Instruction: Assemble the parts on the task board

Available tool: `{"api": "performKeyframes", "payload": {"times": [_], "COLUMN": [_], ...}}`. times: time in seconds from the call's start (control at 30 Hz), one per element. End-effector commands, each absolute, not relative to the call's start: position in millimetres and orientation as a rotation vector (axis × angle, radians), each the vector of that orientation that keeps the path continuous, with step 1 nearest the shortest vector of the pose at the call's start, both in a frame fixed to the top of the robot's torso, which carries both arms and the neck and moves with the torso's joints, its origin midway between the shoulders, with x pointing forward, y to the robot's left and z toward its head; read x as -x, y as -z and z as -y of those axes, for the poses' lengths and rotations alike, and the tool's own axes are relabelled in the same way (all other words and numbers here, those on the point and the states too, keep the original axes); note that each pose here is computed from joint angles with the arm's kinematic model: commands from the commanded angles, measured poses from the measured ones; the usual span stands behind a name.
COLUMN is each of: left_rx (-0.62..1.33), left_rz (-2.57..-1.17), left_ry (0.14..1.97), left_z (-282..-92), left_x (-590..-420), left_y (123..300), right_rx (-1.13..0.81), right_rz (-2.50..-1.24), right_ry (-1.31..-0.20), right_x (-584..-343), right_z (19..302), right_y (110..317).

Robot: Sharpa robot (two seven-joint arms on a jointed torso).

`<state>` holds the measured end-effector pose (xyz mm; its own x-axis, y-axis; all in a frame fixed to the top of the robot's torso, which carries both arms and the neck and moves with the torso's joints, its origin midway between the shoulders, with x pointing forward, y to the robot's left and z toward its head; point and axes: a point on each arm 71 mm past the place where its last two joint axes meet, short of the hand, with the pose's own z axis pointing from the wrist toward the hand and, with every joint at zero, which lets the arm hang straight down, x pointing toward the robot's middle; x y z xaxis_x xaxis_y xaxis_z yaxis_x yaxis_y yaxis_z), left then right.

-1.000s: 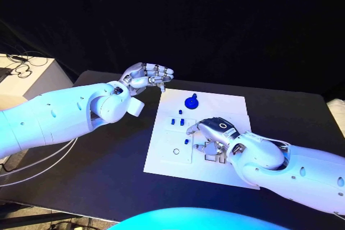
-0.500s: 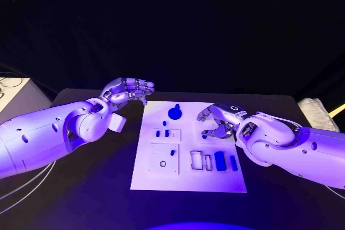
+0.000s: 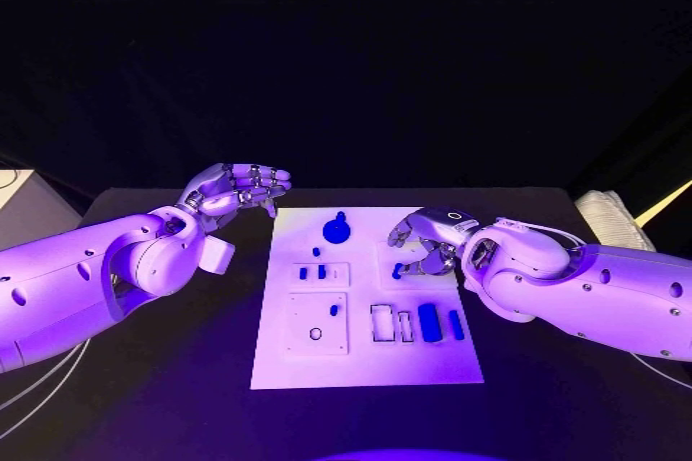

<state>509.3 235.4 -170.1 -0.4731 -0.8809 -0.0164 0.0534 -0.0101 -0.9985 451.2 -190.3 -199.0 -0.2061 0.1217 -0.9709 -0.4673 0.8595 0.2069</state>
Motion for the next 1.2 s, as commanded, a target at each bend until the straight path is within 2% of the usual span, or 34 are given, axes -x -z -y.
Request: {"api": "performKeyframes", "payload": {"times": [0.03, 0.5, 1.2], "left_rx": [0.883, 0.885, 0.886], "left_rz": [-1.521, -1.520, -1.518], "left_ry": [1.606, 1.603, 1.599], "left_z": [-233.8, -235.0, -235.7], "left_x": [-508.7, -508.5, -508.6], "left_y": [169.1, 169.0, 169.1], "right_rx": [0.324, 0.332, 0.330], "right_rz": [-1.778, -1.816, -1.748], "right_ry": [-0.518, -0.510, -0.507], "right_x": [-449, -450, -454], "right_z": [187, 181, 180], "right_y": [206, 215, 218]}}
